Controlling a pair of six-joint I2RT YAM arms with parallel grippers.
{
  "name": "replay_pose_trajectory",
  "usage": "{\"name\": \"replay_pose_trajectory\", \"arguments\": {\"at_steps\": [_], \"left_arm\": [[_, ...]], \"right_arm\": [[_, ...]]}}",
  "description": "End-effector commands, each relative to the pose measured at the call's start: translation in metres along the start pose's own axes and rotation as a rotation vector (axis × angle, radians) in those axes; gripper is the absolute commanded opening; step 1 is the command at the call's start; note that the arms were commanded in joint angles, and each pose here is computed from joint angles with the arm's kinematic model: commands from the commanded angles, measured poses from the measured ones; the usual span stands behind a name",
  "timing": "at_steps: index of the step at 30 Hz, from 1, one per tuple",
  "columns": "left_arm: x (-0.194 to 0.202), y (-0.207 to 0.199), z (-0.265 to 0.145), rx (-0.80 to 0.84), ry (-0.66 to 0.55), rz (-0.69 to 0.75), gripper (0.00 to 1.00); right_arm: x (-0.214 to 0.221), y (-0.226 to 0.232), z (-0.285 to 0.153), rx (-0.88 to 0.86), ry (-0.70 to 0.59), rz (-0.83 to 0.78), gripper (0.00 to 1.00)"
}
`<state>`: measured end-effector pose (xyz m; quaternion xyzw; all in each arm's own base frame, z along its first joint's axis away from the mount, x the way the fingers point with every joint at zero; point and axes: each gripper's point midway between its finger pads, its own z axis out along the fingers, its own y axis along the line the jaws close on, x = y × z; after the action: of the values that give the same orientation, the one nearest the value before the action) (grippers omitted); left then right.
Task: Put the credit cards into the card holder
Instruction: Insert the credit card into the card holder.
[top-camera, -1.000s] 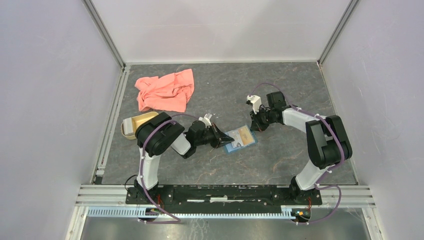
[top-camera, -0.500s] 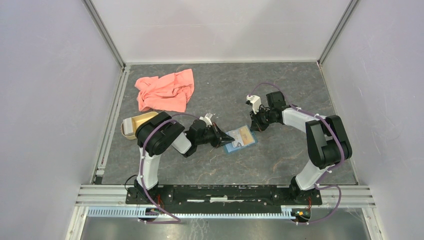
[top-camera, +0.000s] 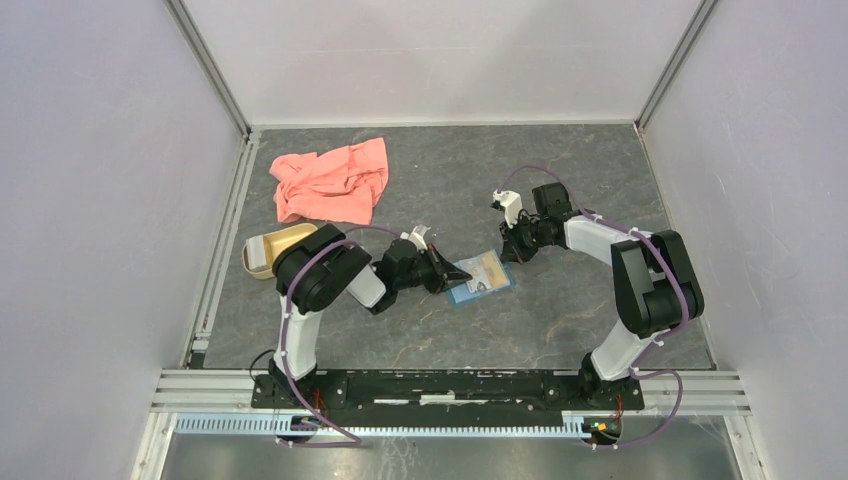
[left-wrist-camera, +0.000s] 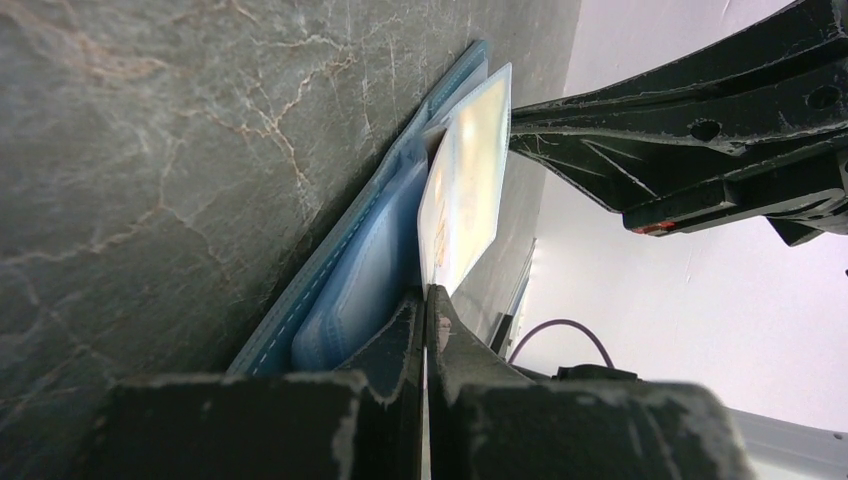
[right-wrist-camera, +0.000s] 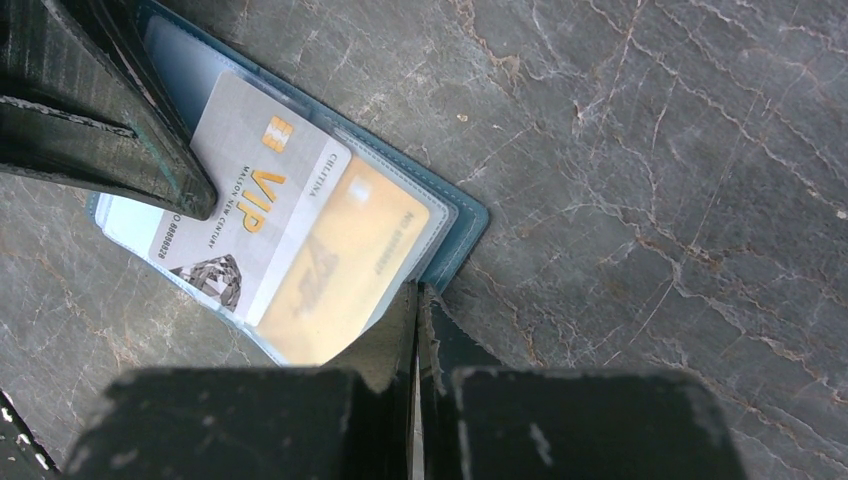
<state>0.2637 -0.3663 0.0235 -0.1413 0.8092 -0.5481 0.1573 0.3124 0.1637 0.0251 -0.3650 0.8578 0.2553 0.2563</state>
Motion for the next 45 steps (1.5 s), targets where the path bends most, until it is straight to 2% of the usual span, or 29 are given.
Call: {"name": "replay_pose_trajectory", "arguments": {"at_steps": [1, 13, 22, 32, 34, 37, 40, 45], "left_arm": [[-0.006, 0.02, 0.009, -0.069, -0.068, 0.02, 0.02], [0.013, 0.013, 0.027, -0.045, -0.054, 0.021, 0.02], [0.012, 0.012, 0.035, -0.059, -0.056, 0.041, 0.04], [0.013, 0.019, 0.033, -0.071, -0.056, 0.044, 0.09], [0.013, 0.019, 0.033, -0.069, -0.055, 0.046, 0.1], [0.014, 0.018, 0.033, -0.067, -0.052, 0.049, 0.11], [0.013, 0.017, 0.034, -0.065, -0.052, 0.051, 0.11], [0.013, 0.016, 0.034, -0.061, -0.052, 0.054, 0.12]], "right_arm": [[-0.012, 0.003, 0.001, -0.012, -0.018, -0.032, 0.03], [-0.012, 0.005, 0.001, -0.02, -0.019, -0.033, 0.03], [-0.015, 0.001, -0.002, 0.0, -0.014, -0.05, 0.04], [-0.038, -0.028, -0.041, 0.2, -0.087, -0.143, 0.25], [-0.043, -0.017, -0.042, 0.153, -0.123, -0.17, 0.25], [-0.045, 0.019, -0.035, -0.052, -0.182, -0.178, 0.22], [-0.038, 0.044, -0.021, -0.24, -0.167, -0.122, 0.13], [-0.021, 0.049, -0.003, -0.299, -0.089, -0.052, 0.07]]}}
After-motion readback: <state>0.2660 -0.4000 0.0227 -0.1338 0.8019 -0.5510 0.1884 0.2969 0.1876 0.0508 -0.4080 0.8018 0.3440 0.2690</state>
